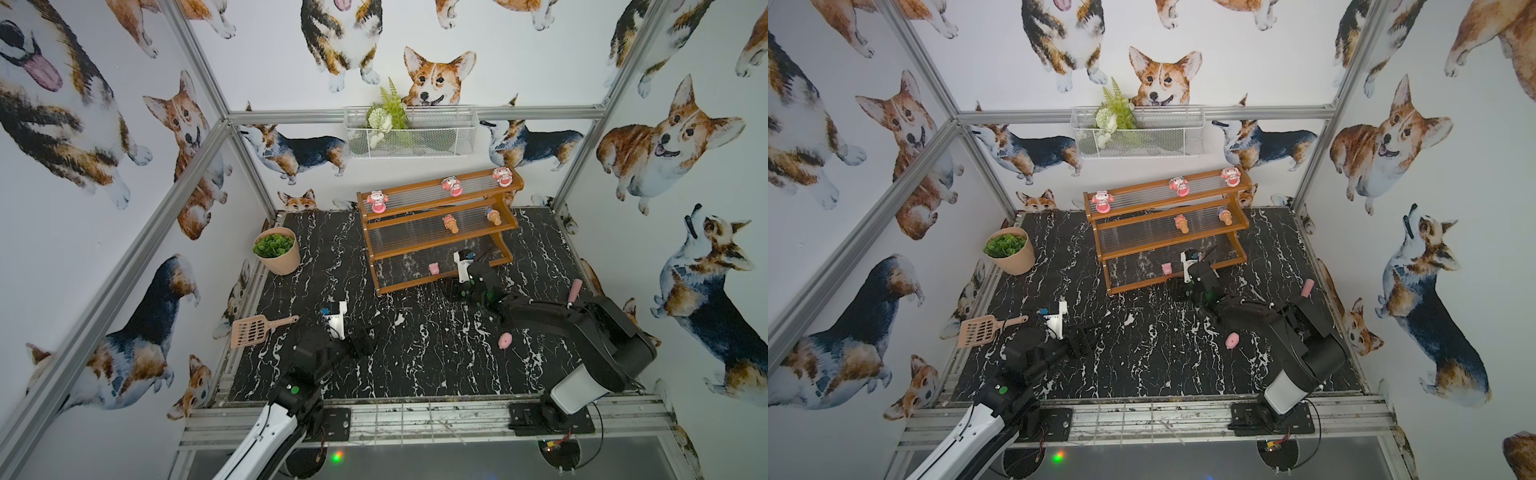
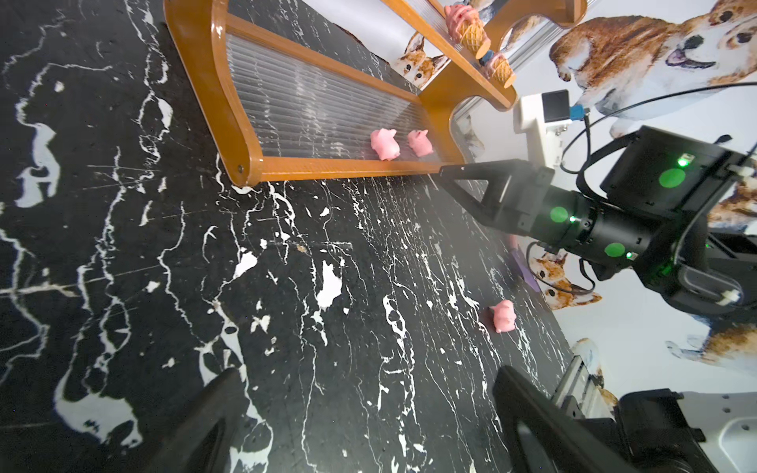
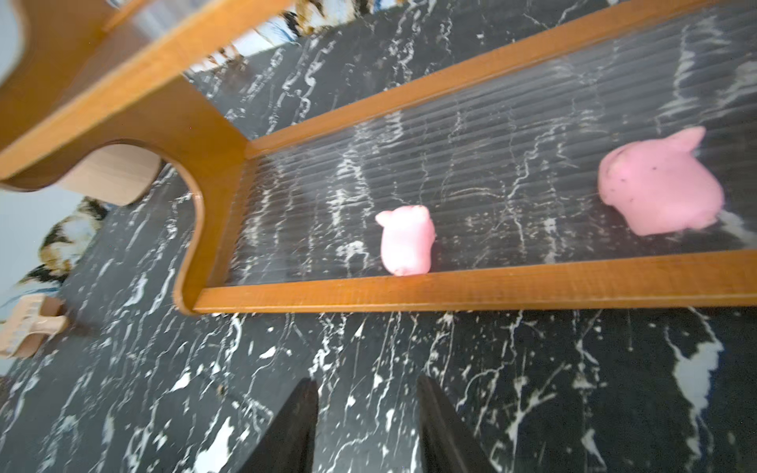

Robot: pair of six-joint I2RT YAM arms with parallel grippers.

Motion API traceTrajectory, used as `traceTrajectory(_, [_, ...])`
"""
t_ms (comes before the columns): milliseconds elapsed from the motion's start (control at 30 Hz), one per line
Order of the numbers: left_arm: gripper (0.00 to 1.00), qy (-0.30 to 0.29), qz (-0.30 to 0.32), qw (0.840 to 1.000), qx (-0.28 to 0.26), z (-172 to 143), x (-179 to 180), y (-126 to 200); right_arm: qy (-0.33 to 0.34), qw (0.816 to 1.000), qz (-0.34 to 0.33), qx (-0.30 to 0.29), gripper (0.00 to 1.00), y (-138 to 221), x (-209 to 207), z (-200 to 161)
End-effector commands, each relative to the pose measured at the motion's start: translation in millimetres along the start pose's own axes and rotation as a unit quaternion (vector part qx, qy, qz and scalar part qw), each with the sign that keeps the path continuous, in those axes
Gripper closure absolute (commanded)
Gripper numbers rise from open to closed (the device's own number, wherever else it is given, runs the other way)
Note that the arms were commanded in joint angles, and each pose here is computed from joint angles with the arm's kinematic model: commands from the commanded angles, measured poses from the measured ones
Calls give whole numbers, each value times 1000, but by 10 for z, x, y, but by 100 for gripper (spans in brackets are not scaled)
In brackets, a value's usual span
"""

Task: Organize plastic toys on shelves
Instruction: Place the plastic toy on the shelf, then move the plastic toy to the center of the board.

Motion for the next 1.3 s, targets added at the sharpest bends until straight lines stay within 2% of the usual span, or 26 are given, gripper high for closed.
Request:
traceTrajectory(0, [3, -6, -76, 997, -17, 104, -235, -15, -5, 998, 55, -3, 56, 308, 113, -89])
traceTrajectory(233, [4, -13, -124, 992, 8, 33, -486, -117, -28, 997, 77, -11, 56, 980, 28, -304])
traceTrajectory(500, [4, -85, -129, 987, 31, -249, -902, -280, -93, 993, 61, -35, 52, 1510, -324, -404])
traceTrajectory(700, [6, -122, -143, 978, 94, -498, -1275, -524, -167, 981, 95, -21, 52, 1650, -474, -427])
traceTrajectory(800, [6, -151, -131, 973, 113, -631, -1419, -618, -192, 976, 100, -16, 52, 1673, -540, -466])
traceTrajectory(1000, [7, -183, -95, 966, 157, -879, -1524, -808, -225, 973, 52, -15, 52, 1734, -682, -548])
traceTrajectory(1100, [7, -190, -94, 962, 172, -974, -1584, -892, -238, 971, 25, -15, 52, 1782, -738, -598])
traceTrajectory(1267, [7, -198, -102, 956, 191, -1071, -1686, -1019, -248, 968, 19, -25, 52, 1825, -757, -657])
Point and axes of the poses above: each gripper's point midway between its finger pads, its own y axis back along the fingers, its own x axis along the line the jaws close on, z = x × y, the point moved 4 cm from there along y, back along the fingers, and after that the axes turned 6 degrees about -y, right-handed, at the moved point
